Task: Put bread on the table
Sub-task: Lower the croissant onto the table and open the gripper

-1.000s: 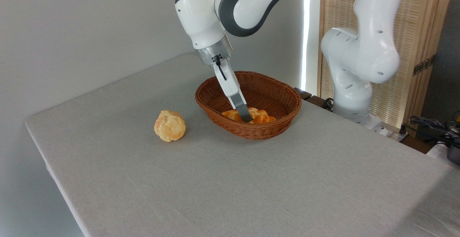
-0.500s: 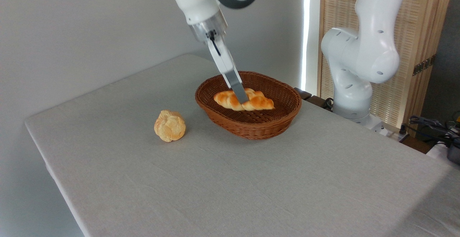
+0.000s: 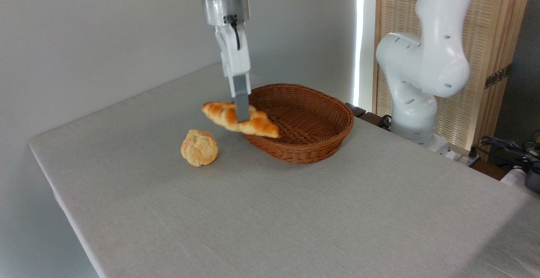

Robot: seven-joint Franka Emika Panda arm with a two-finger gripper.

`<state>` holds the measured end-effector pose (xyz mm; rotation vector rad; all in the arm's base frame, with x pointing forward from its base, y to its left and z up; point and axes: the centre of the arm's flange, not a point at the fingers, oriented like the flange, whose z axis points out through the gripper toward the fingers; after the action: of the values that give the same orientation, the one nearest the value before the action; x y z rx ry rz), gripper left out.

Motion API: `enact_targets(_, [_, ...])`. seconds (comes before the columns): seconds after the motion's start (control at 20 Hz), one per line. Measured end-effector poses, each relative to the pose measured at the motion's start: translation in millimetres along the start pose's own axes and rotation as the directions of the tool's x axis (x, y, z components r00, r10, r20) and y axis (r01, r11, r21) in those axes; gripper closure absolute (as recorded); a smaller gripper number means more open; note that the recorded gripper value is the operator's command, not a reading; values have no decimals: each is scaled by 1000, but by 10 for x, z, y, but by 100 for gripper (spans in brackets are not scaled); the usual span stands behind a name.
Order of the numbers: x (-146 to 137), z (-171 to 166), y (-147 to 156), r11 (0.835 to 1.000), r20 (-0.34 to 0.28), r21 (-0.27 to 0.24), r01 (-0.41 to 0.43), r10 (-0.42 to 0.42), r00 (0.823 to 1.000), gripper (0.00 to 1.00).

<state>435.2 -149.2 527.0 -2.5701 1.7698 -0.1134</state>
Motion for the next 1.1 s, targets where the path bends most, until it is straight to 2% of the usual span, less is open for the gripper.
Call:
enact_targets(0.1, [69,132,-158,999,-40,29,15,-13,999,0])
enact_targets(0.25, [174,374,-304,999,-64,41,30,-27,998,0])
enact_targets(0.55, [239,683,-397,999,-44,11,32,-32,999,0])
enact_targets(0.95, [253,665,-414,999,-47,14,33,-33,998,0])
enact_targets(1.1, [228,539,-502,995,-67,30,95,-93,993,0])
